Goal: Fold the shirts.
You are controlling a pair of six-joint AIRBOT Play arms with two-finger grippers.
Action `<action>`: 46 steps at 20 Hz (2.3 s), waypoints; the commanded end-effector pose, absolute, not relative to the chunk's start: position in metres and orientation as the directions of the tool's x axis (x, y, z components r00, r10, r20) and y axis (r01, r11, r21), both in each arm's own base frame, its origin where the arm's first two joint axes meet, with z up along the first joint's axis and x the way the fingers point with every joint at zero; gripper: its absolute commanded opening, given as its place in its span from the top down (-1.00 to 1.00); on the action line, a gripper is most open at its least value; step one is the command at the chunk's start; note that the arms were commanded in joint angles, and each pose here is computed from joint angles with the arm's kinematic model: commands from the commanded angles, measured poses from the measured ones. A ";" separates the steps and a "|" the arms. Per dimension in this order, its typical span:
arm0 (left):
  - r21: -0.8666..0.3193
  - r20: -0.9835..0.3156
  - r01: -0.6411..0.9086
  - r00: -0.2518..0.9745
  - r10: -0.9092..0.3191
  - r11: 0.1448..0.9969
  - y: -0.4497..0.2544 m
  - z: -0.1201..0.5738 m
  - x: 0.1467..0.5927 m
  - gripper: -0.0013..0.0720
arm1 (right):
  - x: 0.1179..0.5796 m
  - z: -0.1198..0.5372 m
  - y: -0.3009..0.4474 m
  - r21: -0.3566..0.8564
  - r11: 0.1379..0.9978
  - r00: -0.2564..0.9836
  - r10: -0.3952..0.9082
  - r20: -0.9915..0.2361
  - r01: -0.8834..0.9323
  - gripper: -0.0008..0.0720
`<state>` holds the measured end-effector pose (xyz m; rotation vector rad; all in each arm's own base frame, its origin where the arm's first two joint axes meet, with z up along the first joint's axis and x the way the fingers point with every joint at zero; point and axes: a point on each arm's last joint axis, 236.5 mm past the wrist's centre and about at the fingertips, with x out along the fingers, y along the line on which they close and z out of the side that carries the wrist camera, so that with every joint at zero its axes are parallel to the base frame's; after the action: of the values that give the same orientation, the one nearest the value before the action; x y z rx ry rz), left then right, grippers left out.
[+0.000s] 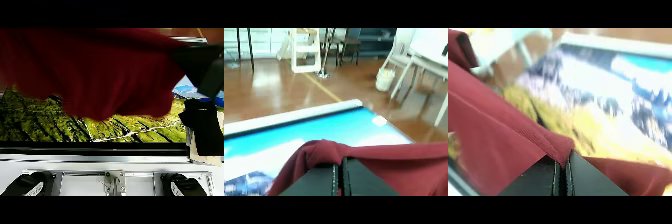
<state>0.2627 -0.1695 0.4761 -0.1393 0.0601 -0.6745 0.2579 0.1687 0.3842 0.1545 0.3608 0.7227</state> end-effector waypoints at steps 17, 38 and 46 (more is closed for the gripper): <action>-0.572 -0.722 0.148 0.376 -0.581 0.807 -0.208 0.040 0.346 0.85 | 0.413 0.028 0.150 0.526 0.851 0.380 0.486 -0.787 0.000 0.81; -0.601 -0.773 0.027 0.235 -0.590 0.799 -0.215 -0.028 0.350 0.85 | 0.262 -0.077 0.042 0.514 0.817 -0.041 0.542 -0.840 0.260 -0.87; -0.598 -0.770 0.036 0.252 -0.586 0.801 -0.214 -0.026 0.355 0.85 | 0.303 -0.097 0.055 0.448 0.838 0.114 0.435 -0.893 0.312 0.81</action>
<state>0.3503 -0.2152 -0.0276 -0.5261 1.2745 -0.4511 0.2878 0.0528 -0.0936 0.5919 1.5412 0.1632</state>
